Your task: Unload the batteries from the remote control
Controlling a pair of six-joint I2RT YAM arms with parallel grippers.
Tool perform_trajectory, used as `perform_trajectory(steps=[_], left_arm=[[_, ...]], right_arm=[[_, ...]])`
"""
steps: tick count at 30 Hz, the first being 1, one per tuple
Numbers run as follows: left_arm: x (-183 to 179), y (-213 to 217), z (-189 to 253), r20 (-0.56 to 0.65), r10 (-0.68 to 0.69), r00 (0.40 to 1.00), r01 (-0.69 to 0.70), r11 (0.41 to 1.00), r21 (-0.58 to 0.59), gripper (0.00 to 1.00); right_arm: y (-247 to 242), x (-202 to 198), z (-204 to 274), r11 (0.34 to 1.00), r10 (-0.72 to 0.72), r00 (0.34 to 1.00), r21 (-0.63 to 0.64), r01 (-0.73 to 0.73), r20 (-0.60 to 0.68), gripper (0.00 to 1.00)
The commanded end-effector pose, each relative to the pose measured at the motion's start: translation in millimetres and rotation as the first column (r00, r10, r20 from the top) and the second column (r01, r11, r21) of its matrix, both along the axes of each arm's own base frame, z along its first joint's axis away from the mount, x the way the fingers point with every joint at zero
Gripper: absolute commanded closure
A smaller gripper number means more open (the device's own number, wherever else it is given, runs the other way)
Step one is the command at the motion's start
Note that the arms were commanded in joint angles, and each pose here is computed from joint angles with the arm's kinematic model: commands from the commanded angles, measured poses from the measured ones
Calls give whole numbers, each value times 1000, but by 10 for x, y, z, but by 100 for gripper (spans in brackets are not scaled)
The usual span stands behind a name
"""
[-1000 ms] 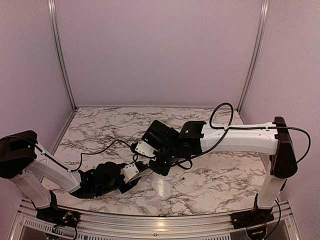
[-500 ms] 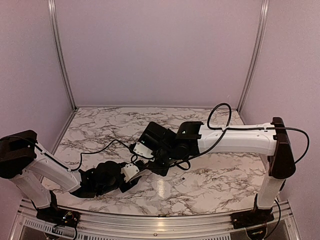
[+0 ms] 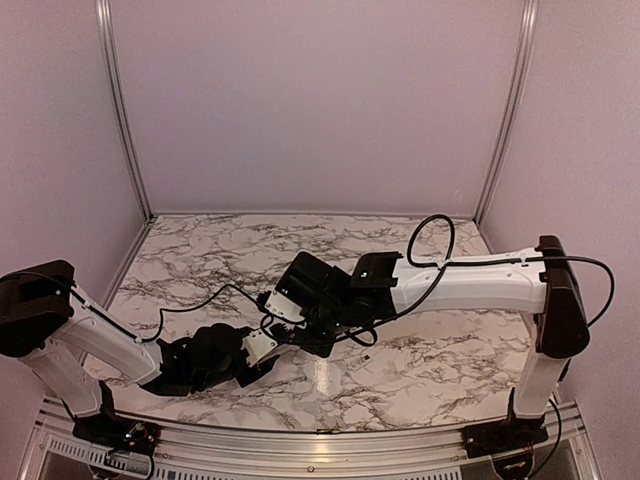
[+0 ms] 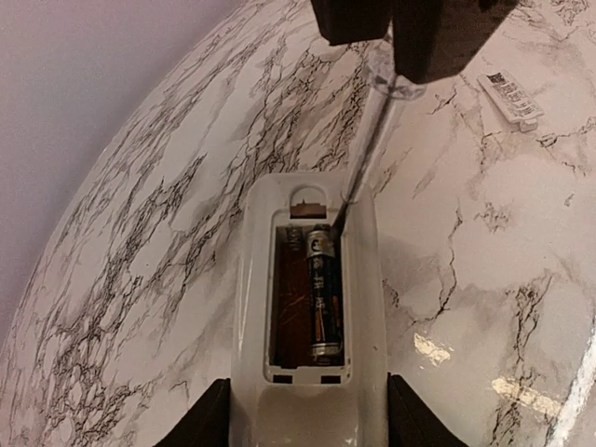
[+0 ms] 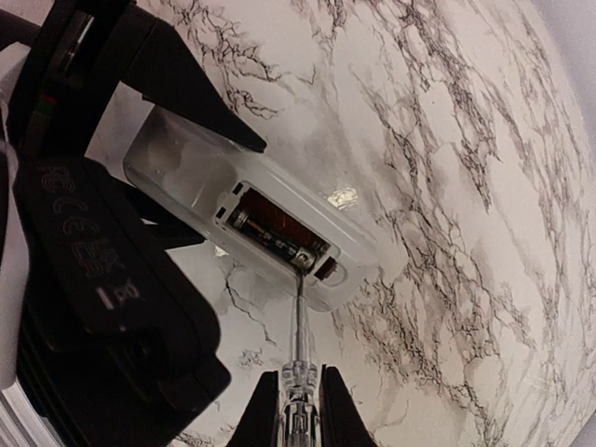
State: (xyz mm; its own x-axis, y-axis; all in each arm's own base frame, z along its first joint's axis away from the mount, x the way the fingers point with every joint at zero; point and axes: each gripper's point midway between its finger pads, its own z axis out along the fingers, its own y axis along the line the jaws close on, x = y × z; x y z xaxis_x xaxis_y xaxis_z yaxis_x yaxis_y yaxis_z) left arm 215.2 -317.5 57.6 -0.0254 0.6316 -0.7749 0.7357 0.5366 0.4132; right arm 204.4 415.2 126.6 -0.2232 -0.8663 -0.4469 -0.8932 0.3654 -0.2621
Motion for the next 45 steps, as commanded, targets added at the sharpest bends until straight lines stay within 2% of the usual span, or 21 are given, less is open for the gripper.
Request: perform_trajectory(steps=[1, 6, 13, 26, 37, 45], left_arm=[[24, -221, 454, 73, -28, 997, 40, 985, -171, 100], [6, -191, 502, 86, -28, 996, 44, 981, -189, 100], [15, -167, 529, 102, -15, 995, 35, 980, -196, 100], [86, -67, 619, 163, 80, 983, -46, 979, -199, 100], [59, -19, 689, 220, 121, 968, -80, 979, -189, 100], [43, -3, 714, 262, 151, 953, -107, 979, -174, 100]], right_arm=[[59, -117, -60, 997, 26, 997, 74, -20, -73, 100], [-57, -36, 56, 988, -38, 996, 147, 49, -80, 100], [-283, 213, 56, 953, -216, 968, 190, 237, -126, 100], [-282, 106, 152, 888, -316, 908, 251, 385, -275, 100], [-153, 83, 299, 836, -330, 873, 319, 446, -359, 100], [-53, 60, 253, 824, -340, 842, 299, 482, -419, 100]])
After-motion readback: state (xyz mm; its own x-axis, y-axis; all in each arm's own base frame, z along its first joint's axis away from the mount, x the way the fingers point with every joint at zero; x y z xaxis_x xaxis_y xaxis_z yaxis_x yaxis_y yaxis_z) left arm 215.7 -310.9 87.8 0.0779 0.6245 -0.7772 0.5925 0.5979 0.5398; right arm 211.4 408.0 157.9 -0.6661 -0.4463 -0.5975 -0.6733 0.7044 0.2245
